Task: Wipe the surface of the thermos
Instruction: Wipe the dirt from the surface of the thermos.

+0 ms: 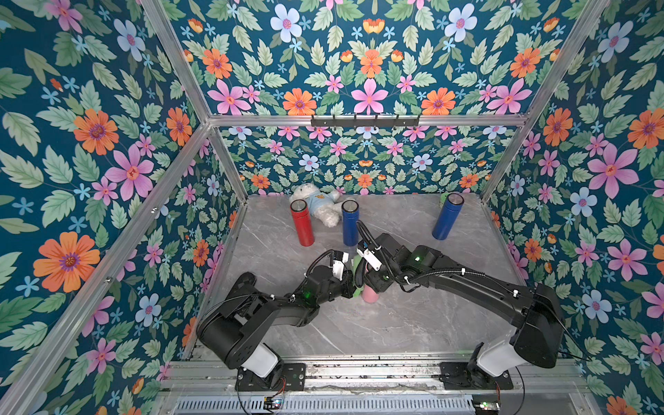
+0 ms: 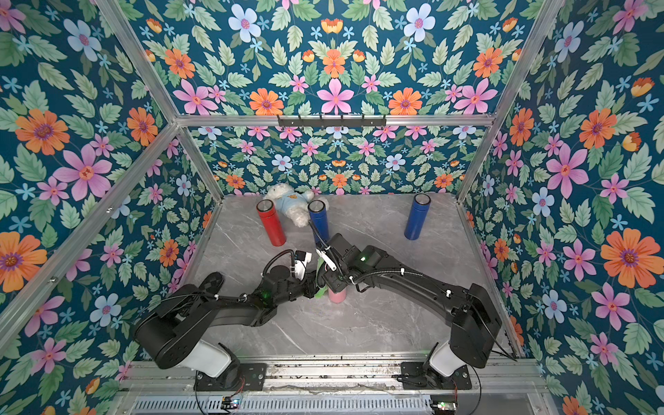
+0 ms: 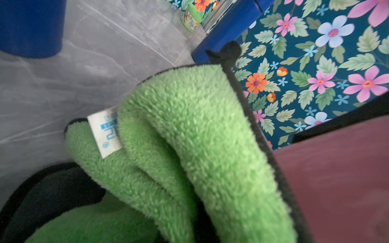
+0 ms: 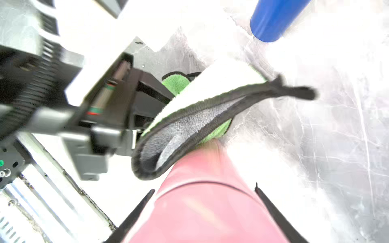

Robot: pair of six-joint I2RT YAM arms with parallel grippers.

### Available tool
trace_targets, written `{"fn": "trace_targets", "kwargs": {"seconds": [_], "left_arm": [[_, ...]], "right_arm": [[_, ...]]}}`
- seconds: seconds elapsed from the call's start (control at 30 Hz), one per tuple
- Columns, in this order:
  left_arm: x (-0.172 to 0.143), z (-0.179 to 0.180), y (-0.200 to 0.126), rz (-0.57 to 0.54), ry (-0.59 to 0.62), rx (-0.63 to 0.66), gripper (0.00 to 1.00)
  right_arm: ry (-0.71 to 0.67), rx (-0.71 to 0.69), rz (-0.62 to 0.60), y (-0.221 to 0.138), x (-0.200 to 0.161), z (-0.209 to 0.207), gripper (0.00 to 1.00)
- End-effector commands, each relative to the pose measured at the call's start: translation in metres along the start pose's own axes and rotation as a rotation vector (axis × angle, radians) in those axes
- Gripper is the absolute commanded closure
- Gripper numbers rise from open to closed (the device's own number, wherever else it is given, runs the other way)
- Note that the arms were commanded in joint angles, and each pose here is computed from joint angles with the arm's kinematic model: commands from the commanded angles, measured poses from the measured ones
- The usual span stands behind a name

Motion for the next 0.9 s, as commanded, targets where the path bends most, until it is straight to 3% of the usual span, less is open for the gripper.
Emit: {"fn": "trace_targets", "kwargs": {"seconds": [0.0, 0.13, 0.33, 0.5, 0.63, 0.87], "left_arm": [[-0.017, -0.018, 0.004, 0.086, 0.009, -0.138, 1.0], [-0.007, -0.024, 0.005, 0.071, 0.017, -0.156, 1.0], [0.036, -0.059, -0.008, 0.017, 0.084, -0.185, 1.0], [0.067, -0.093, -0.023, -0.043, 0.1, -0.283, 1.0], [0.057, -0.09, -0.018, -0.027, 0.065, -0.31, 1.0], [0.002, -0.054, -0.001, 0.047, -0.016, -0.222, 1.0]], "right_arm": [[-0.002, 0.004, 0.065, 0.01, -0.014, 0.001, 1.0], [0.002, -0.005, 0.06, 0.01, -0.015, -0.001, 1.0], [0.013, -0.015, 0.051, 0.013, -0.02, -0.001, 1.0], [0.012, -0.026, 0.057, 0.017, -0.024, 0.001, 1.0], [0.034, -0.034, 0.05, 0.017, -0.022, 0.0, 1.0], [0.099, -0.071, 0.034, 0.019, -0.023, -0.002, 1.0]]}}
Point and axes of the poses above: each gripper's point midway between its finger pads, its own y axis out along the fingers, its own z axis along the line the jaws close on, x = y × z, the point moved 4 cm from there along -y, back along the fingers, and after that the axes turned 4 degrees about y, right-handed, at the moved point
